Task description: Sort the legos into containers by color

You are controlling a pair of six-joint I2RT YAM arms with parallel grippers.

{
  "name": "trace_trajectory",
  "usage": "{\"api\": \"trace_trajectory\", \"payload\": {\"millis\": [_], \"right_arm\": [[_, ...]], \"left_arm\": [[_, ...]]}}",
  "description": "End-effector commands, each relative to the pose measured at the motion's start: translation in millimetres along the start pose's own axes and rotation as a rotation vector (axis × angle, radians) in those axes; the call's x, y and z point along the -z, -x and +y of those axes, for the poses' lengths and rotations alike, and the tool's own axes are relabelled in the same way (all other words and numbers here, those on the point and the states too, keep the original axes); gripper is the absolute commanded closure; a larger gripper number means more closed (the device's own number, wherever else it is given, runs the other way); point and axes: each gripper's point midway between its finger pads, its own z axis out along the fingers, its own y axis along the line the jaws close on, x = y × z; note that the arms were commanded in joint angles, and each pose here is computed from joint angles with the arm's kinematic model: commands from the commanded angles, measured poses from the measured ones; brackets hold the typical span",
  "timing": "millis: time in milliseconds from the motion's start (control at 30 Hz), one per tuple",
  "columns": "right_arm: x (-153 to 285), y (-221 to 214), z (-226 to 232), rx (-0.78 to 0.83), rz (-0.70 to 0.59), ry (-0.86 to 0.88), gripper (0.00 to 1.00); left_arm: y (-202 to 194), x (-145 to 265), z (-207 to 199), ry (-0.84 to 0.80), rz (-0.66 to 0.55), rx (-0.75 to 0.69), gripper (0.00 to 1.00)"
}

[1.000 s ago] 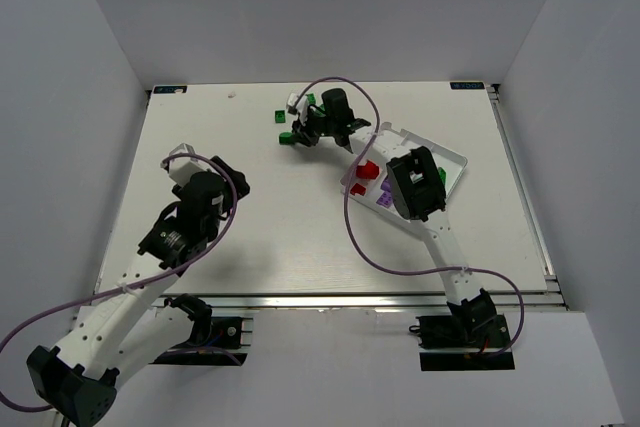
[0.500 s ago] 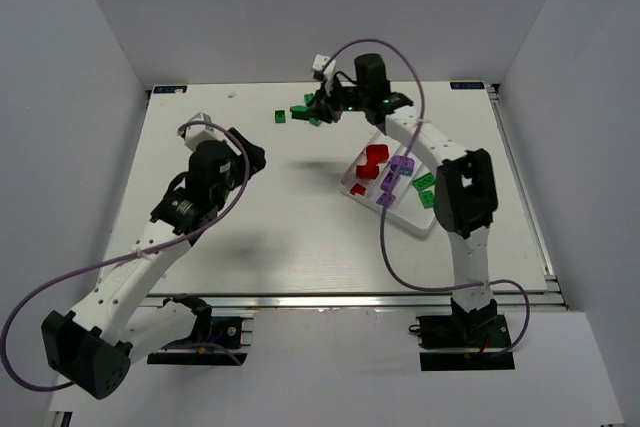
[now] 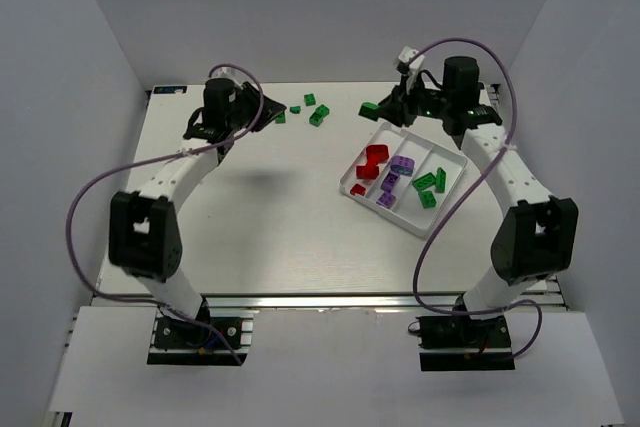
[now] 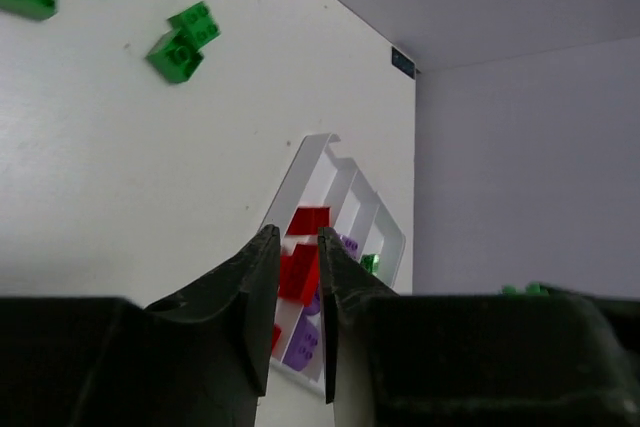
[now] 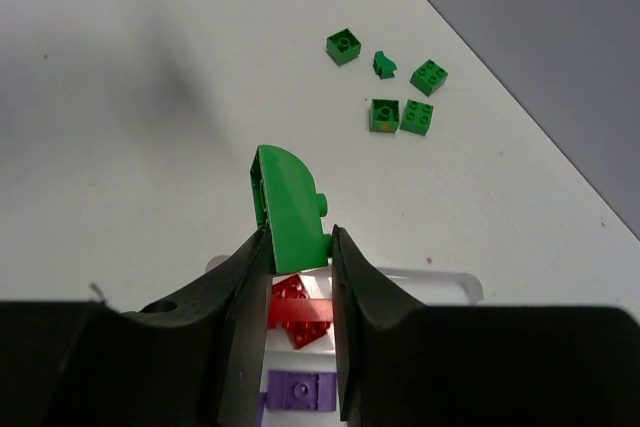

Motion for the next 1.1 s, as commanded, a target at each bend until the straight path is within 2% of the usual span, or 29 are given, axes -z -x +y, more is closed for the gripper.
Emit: {"api": "trace_trajectory", "payload": {"millis": [0, 133, 233, 300, 467, 667, 800, 1067], "right_arm": [[28.0, 22.9, 14.4, 0.006, -0.055, 0.006, 1.00], [40.2, 15.7, 20.1, -0.016, -0.059, 0.003, 1.00], [45.4, 12.9, 22.0, -0.032, -0.067, 0.007, 1.00], [48.0, 8.1, 21.5, -0.050, -0.067, 0.007, 1.00], [51.8, 1.9, 19.3, -0.068, -0.079, 0.000, 1.00], [50.7, -6.9, 23.9, -0.085, -0.083, 0.011, 1.00], [49.2, -10.1, 25.8, -0.117, -0.089, 0.015, 1.00], [47.3, -15.8, 25.6, -0.138, -0.094, 0.011, 1.00]], "left_arm": [[15.1, -52.1, -31.5, -0.187, 0.045, 0.024, 0.70], [30.4, -117.6, -28.4, -0.221, 0.044, -0.009, 0.92], [47.9, -158.4, -21.0, -0.241, -0.020, -0.005, 1.00], [58.5, -174.6, -21.8, -0.275, -0.079, 0.001, 1.00], [80.5, -220.2, 6.8, -0.262, -0.219, 0.041, 1.00], [107.4, -242.5, 28.8, -0.223, -0.399, 0.085, 1.00], [97.2, -261.3, 59.2, -0.166, -0.407, 0.096, 1.00], [77.5, -281.5, 85.2, -0.164, -0.380, 0.176, 1.00]]}}
